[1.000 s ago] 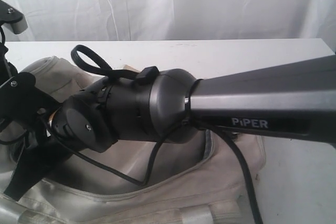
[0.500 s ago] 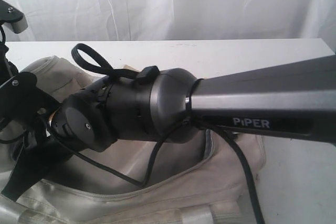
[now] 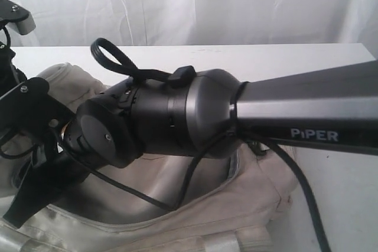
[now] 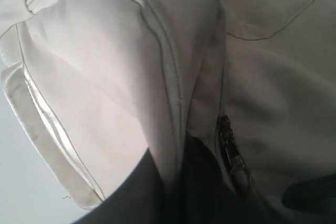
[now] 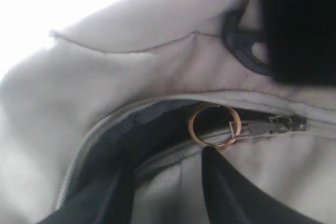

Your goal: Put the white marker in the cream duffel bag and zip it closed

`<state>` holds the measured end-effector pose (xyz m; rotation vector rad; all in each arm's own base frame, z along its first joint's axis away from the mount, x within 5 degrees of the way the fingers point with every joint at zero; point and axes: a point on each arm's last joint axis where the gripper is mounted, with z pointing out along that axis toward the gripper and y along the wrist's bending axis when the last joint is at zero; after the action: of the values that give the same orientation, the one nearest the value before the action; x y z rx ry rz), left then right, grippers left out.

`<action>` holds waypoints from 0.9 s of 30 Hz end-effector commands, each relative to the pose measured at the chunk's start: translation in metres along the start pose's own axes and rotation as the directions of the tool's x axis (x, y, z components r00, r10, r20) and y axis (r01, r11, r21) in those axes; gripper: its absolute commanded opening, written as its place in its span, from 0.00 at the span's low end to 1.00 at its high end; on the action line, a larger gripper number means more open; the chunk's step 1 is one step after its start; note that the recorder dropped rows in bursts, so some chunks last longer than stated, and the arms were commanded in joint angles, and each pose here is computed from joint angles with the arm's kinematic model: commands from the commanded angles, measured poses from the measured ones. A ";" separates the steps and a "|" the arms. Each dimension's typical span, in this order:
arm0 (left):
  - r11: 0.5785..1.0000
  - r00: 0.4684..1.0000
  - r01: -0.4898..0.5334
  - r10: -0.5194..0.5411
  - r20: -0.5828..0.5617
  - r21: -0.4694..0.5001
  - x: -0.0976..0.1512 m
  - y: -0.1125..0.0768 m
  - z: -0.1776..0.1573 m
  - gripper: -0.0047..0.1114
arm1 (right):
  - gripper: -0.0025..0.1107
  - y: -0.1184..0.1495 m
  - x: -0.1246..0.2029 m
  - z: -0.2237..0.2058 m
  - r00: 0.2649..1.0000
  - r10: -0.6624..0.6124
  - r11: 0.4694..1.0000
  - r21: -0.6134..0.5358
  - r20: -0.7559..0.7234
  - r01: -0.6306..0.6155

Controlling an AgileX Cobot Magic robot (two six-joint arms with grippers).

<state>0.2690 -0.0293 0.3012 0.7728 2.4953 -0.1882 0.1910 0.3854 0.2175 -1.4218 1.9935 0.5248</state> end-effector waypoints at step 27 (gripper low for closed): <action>0.944 0.920 0.238 -0.294 0.261 0.227 -0.030 -0.019 -0.022 0.04 | 0.37 -0.022 0.057 -0.054 0.986 0.159 0.985 0.068 -0.046 -0.156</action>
<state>0.2717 -0.0509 0.3231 0.4803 2.3639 -0.5535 0.1847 0.3078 0.2141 -1.2724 2.1592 0.4877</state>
